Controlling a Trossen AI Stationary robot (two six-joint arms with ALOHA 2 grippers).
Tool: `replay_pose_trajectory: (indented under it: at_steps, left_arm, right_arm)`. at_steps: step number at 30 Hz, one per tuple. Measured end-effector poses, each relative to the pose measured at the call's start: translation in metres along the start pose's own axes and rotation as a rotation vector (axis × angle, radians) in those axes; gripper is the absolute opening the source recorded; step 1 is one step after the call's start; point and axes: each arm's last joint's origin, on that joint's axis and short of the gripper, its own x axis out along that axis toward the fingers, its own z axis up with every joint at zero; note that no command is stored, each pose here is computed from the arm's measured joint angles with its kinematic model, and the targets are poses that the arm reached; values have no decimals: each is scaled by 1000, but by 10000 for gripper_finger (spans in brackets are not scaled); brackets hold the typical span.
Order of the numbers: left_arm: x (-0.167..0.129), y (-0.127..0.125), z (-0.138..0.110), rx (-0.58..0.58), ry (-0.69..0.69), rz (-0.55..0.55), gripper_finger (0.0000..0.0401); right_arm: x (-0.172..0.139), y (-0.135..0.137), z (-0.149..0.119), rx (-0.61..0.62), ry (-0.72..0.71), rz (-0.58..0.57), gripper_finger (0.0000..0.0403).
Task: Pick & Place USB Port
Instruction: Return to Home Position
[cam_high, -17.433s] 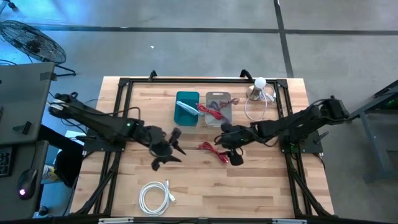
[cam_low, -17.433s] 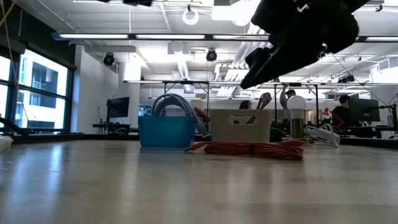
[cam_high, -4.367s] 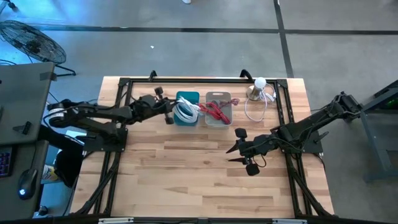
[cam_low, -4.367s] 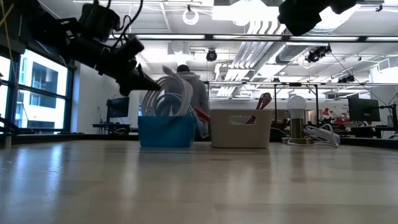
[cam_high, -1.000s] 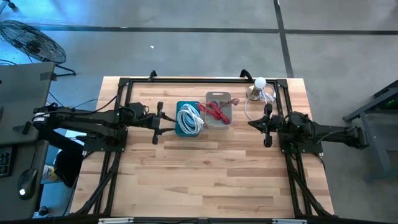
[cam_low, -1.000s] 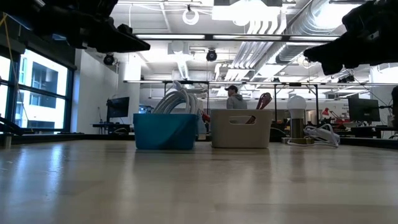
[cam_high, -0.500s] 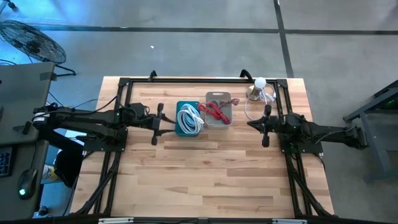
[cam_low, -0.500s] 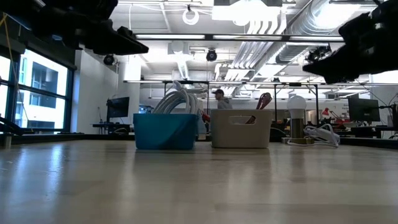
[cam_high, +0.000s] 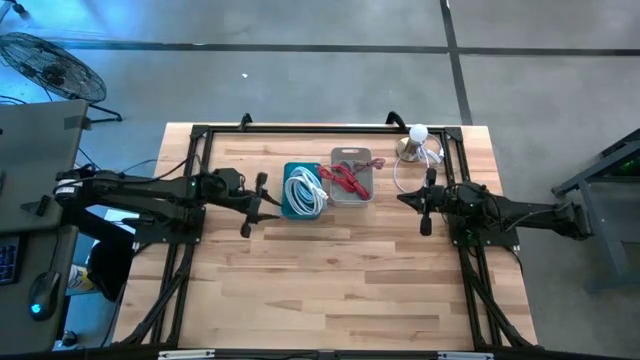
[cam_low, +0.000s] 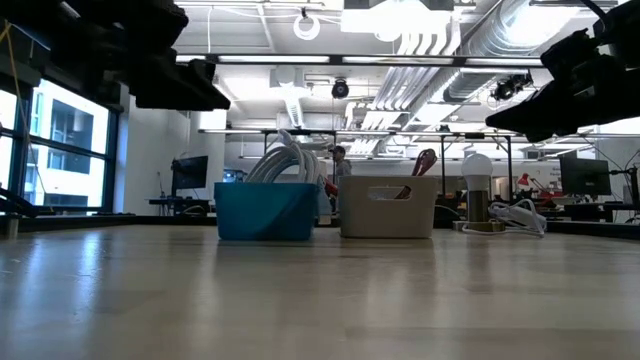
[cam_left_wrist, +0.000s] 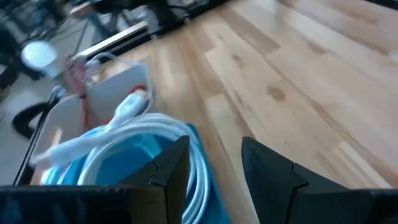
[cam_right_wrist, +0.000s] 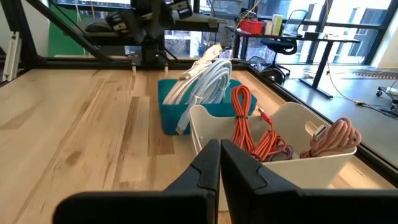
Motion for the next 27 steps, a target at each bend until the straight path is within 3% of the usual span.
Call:
replay_pose_trajectory:
  at_steps: [6,14,22,27]
  left_arm:
    - [7,-10,-3,146,-49,-188,142]
    - [-27,-20,-10,119,86,-247,104]
    - [-72,-27,-5,164,-16,-191,9]
    - [-88,-29,-6,203,-110,-98,2]
  right_arm:
    - [0,0,0,0,-1,0,7]
    - [0,0,0,-1,0,0,8]
    - [0,0,0,-1,0,0,7]
    - [0,0,0,-1,0,0,7]
